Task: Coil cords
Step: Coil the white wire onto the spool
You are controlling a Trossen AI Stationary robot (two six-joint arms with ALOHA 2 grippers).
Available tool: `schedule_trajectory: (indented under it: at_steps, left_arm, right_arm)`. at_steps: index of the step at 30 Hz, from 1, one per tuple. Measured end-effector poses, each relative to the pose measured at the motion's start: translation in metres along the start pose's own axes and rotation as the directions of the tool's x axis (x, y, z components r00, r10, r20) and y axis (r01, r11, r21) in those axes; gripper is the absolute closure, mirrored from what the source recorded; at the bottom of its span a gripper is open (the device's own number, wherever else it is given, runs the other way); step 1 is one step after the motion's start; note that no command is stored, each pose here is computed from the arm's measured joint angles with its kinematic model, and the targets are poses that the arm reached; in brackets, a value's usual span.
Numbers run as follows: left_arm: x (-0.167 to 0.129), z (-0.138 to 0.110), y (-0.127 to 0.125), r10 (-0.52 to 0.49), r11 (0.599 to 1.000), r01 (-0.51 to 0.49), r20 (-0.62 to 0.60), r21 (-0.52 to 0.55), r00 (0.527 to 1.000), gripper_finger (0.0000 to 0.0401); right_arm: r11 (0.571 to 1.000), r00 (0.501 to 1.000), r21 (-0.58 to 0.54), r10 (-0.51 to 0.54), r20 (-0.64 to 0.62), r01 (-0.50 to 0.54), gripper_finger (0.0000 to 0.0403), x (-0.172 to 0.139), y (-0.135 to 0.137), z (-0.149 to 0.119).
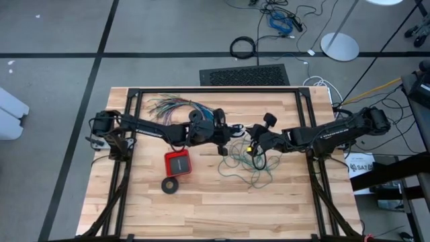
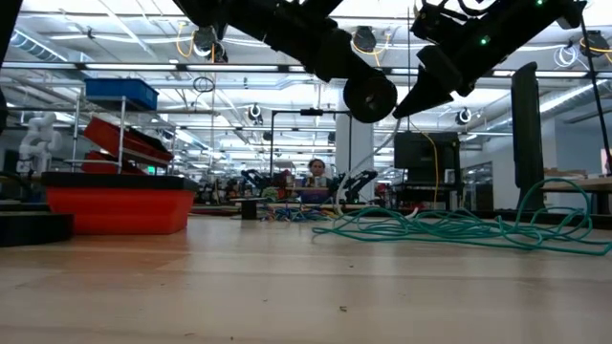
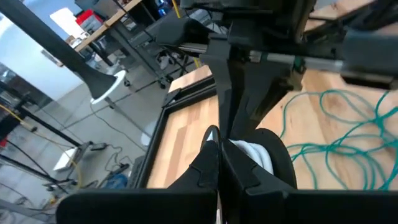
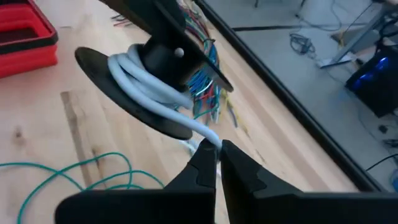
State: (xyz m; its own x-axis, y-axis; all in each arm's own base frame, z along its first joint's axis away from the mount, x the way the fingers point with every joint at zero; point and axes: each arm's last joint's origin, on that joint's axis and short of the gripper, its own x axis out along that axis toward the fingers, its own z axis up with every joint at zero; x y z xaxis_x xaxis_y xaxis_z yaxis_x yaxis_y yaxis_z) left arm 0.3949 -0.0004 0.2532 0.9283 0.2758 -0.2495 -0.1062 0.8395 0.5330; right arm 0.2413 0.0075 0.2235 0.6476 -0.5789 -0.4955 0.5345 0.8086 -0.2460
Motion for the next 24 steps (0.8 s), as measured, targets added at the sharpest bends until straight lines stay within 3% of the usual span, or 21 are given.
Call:
schedule_trajectory:
  at_steps: [7,10,24]
  left_arm:
    - [-0.004,0.008,0.01,-0.01,0.993,0.02,0.09,-0.117,0.996,0.0401]
    - [-0.004,0.011,0.014,0.001,0.989,0.019,0.132,-0.148,0.991,0.0401]
    - [-0.012,0.02,0.033,0.083,0.974,-0.041,0.181,-0.223,0.98,0.0401]
  right_arm:
    - [0.996,0.996,-0.003,-0.093,0.01,0.093,0.0364,0.002,-0.003,-0.002]
    - [0.997,0.996,0.008,-0.082,0.017,0.082,0.0353,0.001,-0.003,-0.001]
    - [0.991,0.989,-0.023,-0.131,0.075,0.133,0.0355,-0.011,0.009,-0.002]
